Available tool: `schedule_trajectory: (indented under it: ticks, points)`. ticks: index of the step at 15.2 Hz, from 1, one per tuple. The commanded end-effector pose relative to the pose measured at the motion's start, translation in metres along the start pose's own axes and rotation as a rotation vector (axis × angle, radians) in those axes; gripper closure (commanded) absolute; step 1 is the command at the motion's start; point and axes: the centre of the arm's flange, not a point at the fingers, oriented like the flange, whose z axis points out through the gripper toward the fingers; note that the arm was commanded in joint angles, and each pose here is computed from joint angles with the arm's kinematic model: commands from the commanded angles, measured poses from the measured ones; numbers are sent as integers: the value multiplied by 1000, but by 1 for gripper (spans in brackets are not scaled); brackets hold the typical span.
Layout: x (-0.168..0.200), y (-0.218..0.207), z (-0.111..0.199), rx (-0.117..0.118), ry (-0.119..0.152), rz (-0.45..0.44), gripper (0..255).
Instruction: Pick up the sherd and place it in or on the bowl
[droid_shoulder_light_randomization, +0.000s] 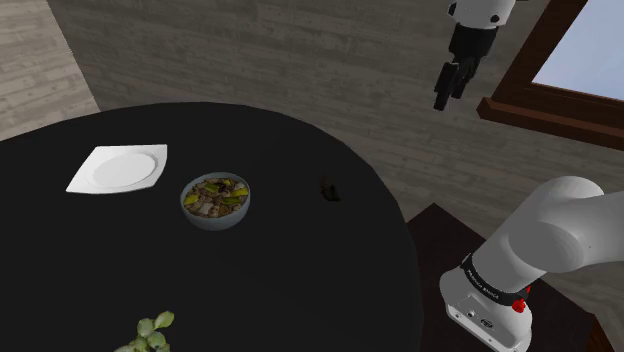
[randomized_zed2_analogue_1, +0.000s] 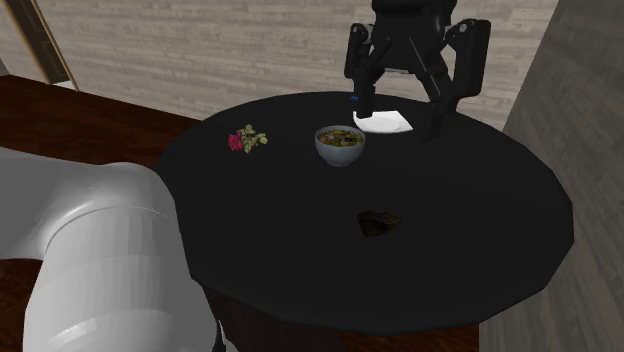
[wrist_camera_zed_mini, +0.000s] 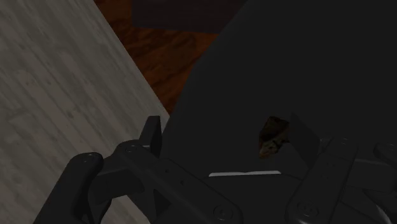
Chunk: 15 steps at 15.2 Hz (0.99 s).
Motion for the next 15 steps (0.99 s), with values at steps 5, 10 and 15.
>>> schedule_trajectory:
  ticks: [5, 10, 15]
  points:
    - [23, -24, 40, 1, 7, 26, 0]
    - [54, -53, 90, 2, 16, 58, 0]
    - [86, -82, 139, 3, 25, 91, 0]
